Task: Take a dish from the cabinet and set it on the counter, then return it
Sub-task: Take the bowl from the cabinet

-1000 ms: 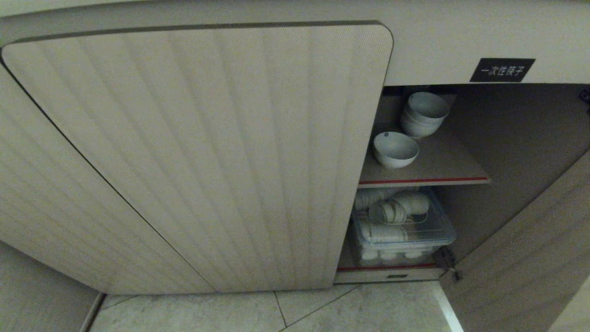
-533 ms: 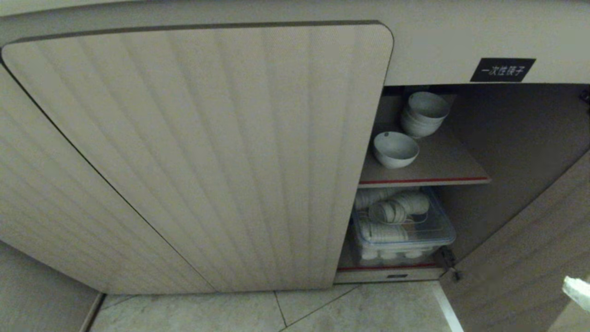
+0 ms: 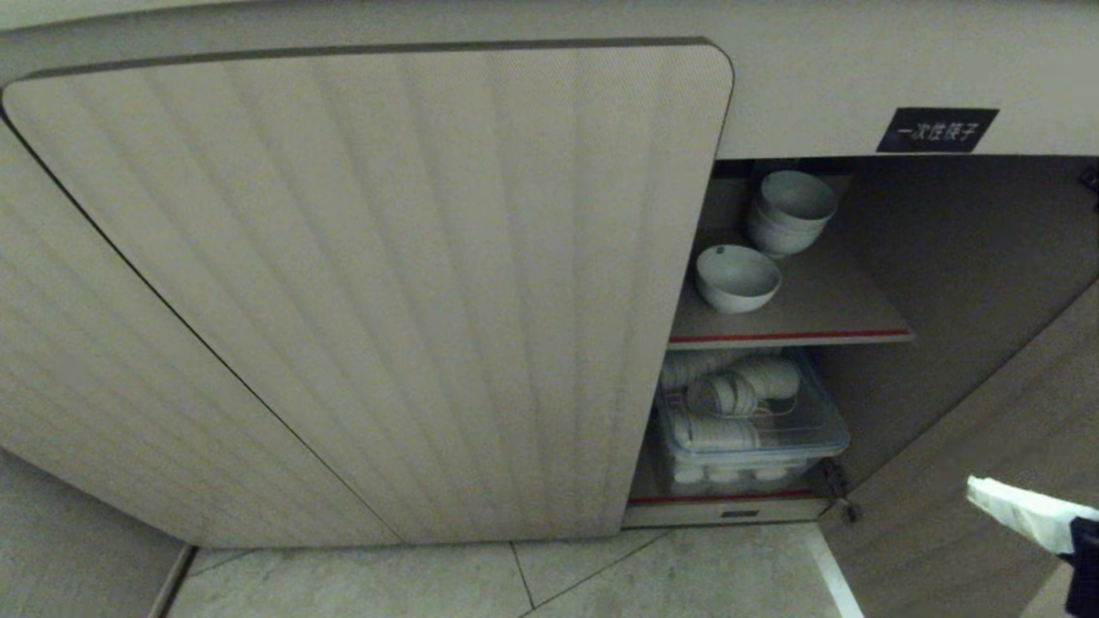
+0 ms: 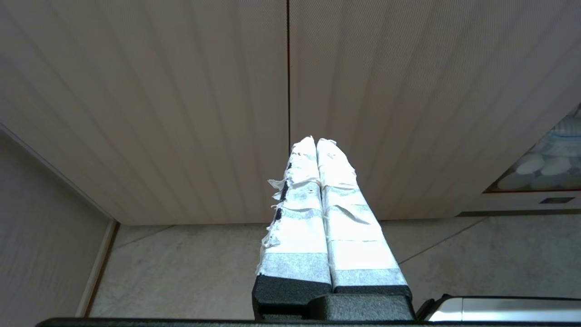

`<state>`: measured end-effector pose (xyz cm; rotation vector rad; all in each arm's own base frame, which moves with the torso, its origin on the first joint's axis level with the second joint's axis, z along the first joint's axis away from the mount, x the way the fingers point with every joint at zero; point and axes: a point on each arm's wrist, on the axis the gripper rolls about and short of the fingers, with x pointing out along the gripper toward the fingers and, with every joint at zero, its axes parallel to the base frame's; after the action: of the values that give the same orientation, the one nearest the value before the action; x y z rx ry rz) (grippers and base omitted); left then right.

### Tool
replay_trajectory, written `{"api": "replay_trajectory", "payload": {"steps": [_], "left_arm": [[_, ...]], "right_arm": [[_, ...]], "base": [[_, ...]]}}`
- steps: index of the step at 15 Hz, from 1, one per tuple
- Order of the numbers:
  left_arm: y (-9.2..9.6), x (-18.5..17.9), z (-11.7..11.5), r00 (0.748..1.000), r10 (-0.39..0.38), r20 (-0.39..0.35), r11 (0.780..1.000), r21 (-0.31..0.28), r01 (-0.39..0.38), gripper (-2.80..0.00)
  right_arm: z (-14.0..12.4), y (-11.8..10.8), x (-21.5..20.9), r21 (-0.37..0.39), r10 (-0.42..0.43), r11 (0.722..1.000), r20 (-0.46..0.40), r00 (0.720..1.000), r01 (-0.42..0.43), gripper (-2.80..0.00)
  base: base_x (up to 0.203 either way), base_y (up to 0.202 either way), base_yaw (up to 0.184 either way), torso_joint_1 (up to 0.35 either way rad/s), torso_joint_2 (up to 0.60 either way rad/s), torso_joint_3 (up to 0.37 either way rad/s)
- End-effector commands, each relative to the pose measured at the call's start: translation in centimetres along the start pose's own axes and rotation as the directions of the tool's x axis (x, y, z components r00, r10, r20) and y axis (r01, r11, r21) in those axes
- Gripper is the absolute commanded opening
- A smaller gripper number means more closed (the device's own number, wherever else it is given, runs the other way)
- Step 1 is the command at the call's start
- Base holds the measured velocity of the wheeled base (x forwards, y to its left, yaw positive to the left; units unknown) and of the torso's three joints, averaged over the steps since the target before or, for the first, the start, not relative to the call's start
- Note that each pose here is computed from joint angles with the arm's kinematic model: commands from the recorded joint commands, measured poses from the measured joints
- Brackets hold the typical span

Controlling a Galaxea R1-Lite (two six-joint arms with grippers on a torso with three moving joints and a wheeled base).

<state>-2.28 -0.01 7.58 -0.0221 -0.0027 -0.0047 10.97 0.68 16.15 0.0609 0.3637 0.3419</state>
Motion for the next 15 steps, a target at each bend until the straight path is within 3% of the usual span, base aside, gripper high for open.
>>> {"api": "replay_trajectory", "payload": {"steps": [1,6,15], "left_arm": [[0.0,0.0,0.0,1.0,0.0,0.0,1.0,-0.001,0.0,-2.8],[0.0,0.0,0.0,1.0,0.0,0.0,1.0,-0.001,0.0,-2.8],[0.0,0.0,0.0,1.0,0.0,0.0,1.0,-0.001,0.0,-2.8]], "right_arm": [[-0.2,-0.9,2.9,0.041,0.038,0.999,-0.096,0.995,-0.034,-2.8],[0.9,-2.0,7.5,0.091,0.091,0.992,-0.097,0.991,-0.082,-2.8],[4.4,-4.0,13.3,0.08,0.08,0.993,0.053,0.995,-0.084,-2.8]], "base": [[0.0,0.0,0.0,0.0,0.0,0.0],[0.0,0.0,0.0,0.0,0.0,0.0],[0.0,0.0,0.0,0.0,0.0,0.0]]}}
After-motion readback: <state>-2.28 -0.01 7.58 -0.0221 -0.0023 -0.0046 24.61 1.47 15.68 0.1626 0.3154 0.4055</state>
